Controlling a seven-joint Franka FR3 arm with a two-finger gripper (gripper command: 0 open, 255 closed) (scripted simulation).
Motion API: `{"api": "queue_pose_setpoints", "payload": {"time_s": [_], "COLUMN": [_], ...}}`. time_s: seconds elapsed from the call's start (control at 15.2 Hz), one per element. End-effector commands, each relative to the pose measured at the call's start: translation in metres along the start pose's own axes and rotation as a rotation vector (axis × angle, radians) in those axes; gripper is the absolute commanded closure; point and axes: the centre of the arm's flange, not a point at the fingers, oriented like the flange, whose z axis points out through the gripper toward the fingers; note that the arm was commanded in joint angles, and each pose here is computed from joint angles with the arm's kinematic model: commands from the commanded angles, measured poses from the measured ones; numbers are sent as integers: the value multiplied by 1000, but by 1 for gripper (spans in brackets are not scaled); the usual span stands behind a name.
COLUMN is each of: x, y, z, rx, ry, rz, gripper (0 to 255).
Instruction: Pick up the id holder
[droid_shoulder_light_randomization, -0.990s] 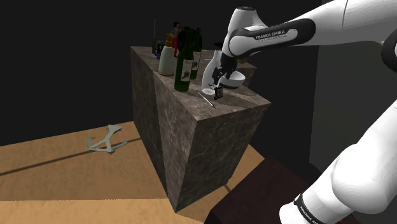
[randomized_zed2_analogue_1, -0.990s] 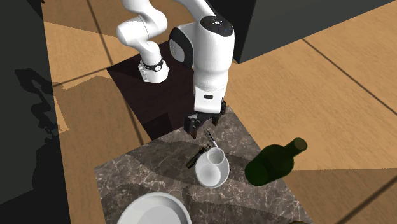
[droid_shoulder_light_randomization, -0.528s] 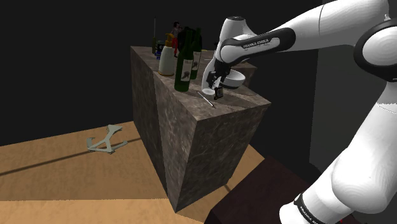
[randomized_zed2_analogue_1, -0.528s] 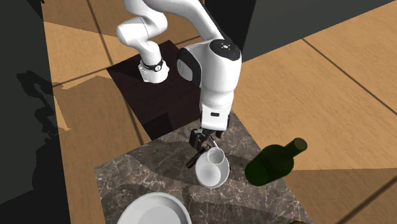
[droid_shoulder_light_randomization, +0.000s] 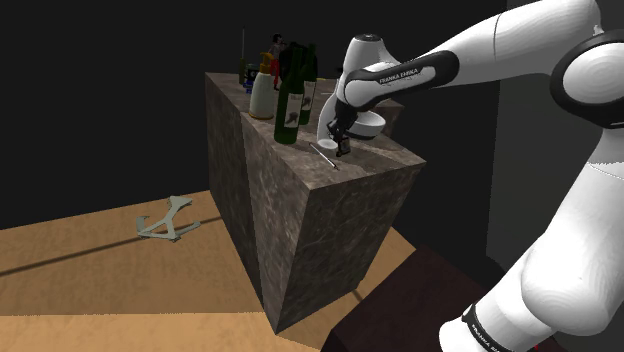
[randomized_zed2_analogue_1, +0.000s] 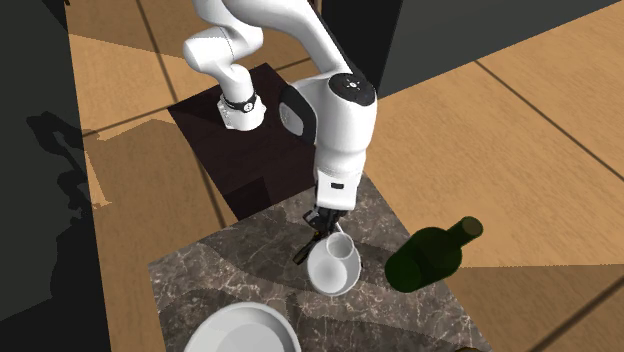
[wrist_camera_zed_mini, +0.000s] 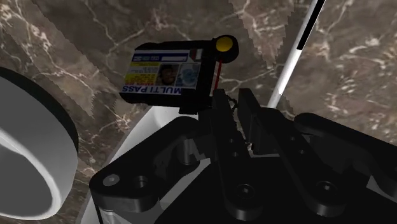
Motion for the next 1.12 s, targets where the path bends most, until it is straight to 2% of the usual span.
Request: {"api": "queue_pose_setpoints", "payload": {"time_s": [0.0,0.33,1.06], "x": [0,-1,10], "y": [0,0,13], "z": [1,0,-56], "rx": [0,0,0], "ry": [-1,-1,-1], "rz": [0,0,0], "gripper": [255,255,255]}}
